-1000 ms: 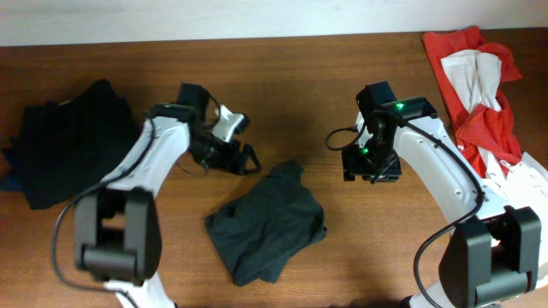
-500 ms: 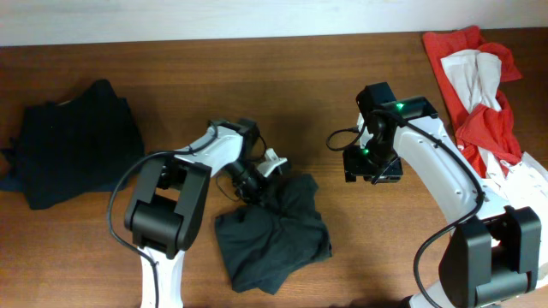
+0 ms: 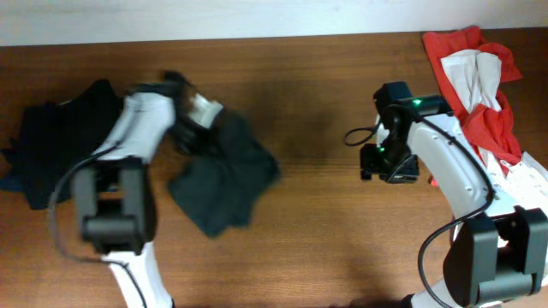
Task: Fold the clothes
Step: 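Carry the folded bundle left with the left gripper onto the dark pile, then release the bundle on the pile and retract the left gripper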
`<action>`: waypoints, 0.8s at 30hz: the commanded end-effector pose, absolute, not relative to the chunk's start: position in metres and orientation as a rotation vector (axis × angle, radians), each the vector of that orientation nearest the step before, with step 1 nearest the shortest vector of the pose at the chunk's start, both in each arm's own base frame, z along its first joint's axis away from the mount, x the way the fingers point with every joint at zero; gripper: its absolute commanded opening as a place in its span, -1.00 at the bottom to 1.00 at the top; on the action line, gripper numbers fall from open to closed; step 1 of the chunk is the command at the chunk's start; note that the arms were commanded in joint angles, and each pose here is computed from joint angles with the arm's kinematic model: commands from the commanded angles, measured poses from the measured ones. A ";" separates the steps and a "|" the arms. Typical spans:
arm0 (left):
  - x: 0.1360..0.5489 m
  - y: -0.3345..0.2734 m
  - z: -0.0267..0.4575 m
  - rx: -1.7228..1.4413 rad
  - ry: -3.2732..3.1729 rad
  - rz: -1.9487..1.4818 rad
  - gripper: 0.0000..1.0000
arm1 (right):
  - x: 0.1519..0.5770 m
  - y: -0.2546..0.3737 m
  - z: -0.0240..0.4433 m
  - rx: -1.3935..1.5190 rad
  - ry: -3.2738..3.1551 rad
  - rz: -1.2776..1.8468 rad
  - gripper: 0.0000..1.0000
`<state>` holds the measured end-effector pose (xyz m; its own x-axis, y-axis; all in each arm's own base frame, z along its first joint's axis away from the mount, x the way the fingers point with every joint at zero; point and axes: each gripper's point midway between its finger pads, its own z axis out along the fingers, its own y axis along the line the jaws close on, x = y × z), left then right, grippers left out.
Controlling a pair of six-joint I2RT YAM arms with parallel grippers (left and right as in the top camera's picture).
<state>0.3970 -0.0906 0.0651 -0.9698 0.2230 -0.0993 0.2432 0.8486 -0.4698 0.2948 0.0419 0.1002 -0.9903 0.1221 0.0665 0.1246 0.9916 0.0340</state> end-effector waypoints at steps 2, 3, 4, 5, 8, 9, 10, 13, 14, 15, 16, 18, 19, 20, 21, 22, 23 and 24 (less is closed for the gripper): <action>0.429 -0.001 0.159 0.127 2.750 -0.549 -1.00 | 0.300 0.025 0.109 -0.258 -3.101 -0.037 0.25; 0.432 0.020 0.171 0.074 2.717 -0.495 -0.99 | 0.300 0.024 0.109 -0.252 -3.101 -0.038 0.25; 0.436 0.041 0.184 -0.002 2.668 -0.461 -0.99 | 0.300 0.023 0.109 -0.245 -3.101 -0.038 0.25; 0.439 0.059 0.194 -0.049 2.625 -0.433 -1.00 | 0.300 0.022 0.109 -0.248 -3.102 -0.038 0.25; 0.445 0.101 0.212 -0.146 2.531 -0.362 -1.00 | 0.300 0.022 0.109 -0.248 -3.102 -0.038 0.25; 0.447 0.112 0.215 -0.185 2.508 -0.348 -0.99 | 0.300 0.022 0.109 -0.248 -3.102 -0.038 0.25; 0.447 0.129 0.217 -0.236 2.481 -0.327 -1.00 | 0.300 0.022 0.109 -0.249 -3.103 -0.038 0.25; 0.449 0.162 0.224 -0.322 2.417 -0.275 -0.99 | 0.300 0.022 0.109 -0.248 -3.102 -0.038 0.25; 0.450 0.171 0.227 -0.342 2.398 -0.263 -0.99 | 0.300 0.022 0.109 -0.248 -3.102 -0.038 0.26; 0.450 0.186 0.230 -0.363 2.370 -0.230 -1.00 | 0.300 0.022 0.109 -0.248 -3.102 -0.038 0.25; 0.449 0.194 0.230 -0.378 2.363 -0.203 -0.99 | 0.300 0.022 0.109 -0.248 -3.102 -0.038 0.25; 0.447 0.212 0.225 -0.443 2.366 -0.132 -0.99 | 0.300 0.022 0.109 -0.248 -3.102 -0.038 0.25; 0.445 0.221 0.220 -0.467 2.375 -0.096 -0.97 | 0.300 0.023 0.109 -0.248 -3.102 -0.039 0.25; 0.444 0.227 0.214 -0.485 2.387 -0.075 -0.97 | 0.300 0.023 0.109 -0.248 -3.101 -0.039 0.25; 0.443 0.235 0.205 -0.512 2.404 -0.051 -0.97 | 0.300 0.023 0.109 -0.249 -3.101 -0.039 0.25; 0.442 0.242 0.197 -0.540 2.412 -0.038 -0.97 | 0.300 0.023 0.109 -0.249 -3.101 -0.040 0.26; 0.443 0.249 0.191 -0.574 2.408 -0.034 -0.98 | 0.299 0.023 0.109 -0.248 -3.098 -0.039 0.25; 0.444 0.254 0.186 -0.596 2.403 -0.036 -0.98 | 0.299 0.023 0.109 -0.248 -3.097 -0.038 0.25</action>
<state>0.4425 0.2217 0.1995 -0.7131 -0.3719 -0.5943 -0.3128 0.9274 -0.2051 0.2958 0.0274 0.1002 -0.9853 0.1568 0.0679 0.1592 0.9868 0.0304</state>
